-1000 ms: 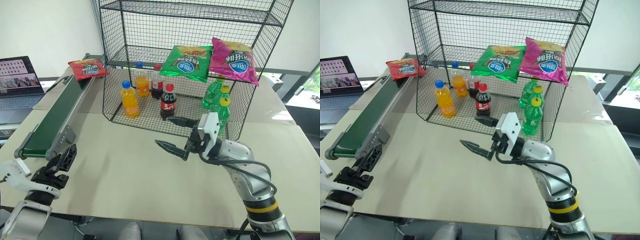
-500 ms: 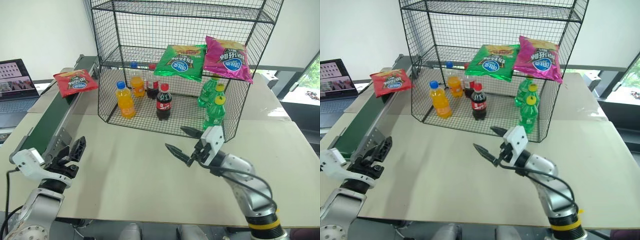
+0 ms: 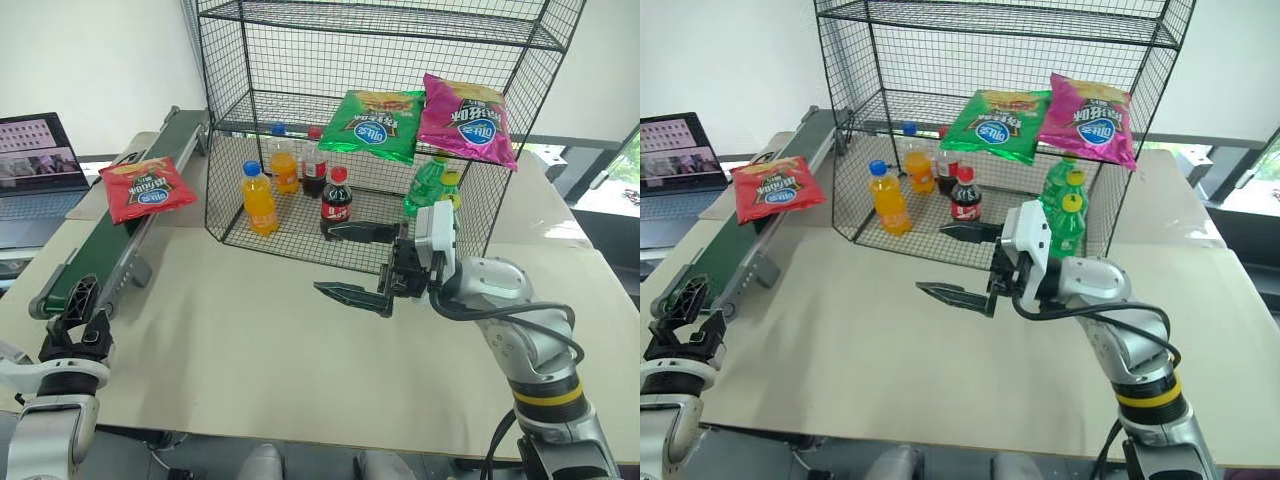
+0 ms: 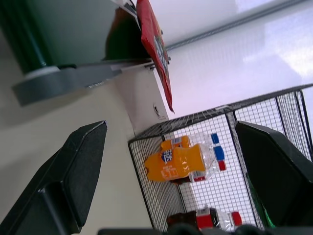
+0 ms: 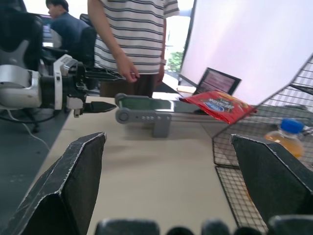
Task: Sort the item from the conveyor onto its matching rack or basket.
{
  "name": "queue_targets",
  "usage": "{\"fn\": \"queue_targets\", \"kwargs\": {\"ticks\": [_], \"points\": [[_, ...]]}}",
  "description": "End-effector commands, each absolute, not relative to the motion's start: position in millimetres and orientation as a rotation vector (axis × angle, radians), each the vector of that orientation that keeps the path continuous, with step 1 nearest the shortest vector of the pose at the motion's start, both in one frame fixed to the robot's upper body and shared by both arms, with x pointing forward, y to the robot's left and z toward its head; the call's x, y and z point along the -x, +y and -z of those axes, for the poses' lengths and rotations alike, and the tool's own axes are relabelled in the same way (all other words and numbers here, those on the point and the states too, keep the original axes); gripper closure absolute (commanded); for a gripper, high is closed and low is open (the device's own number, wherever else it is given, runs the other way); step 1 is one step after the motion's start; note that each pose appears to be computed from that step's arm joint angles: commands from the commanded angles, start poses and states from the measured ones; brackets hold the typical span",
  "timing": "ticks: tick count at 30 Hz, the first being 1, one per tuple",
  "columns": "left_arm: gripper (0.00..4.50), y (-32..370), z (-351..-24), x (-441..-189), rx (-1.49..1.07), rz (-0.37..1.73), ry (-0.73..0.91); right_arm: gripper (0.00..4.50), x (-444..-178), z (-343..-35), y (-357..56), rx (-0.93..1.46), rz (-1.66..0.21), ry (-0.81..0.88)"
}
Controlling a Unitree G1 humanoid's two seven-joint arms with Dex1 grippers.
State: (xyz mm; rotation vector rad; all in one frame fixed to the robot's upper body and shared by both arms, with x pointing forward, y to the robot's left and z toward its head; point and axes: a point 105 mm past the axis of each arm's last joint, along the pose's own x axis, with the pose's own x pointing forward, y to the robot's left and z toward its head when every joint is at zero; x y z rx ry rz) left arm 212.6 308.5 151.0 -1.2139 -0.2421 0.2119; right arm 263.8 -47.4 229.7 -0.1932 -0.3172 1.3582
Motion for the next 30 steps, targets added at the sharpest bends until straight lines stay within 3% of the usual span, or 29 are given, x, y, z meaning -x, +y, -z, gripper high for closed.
{"fn": "queue_targets", "kwargs": {"ticks": [1, 30], "points": [[0.05, 309, -154, -211, 1.223, -0.204, -0.281, 0.0, -257, -240, -43, 0.183, -1.424, -0.354], [0.05, 316, -135, -225, 1.28, -0.241, -0.316, 0.0, -256, -247, -50, 0.203, -1.422, -0.35]]}}
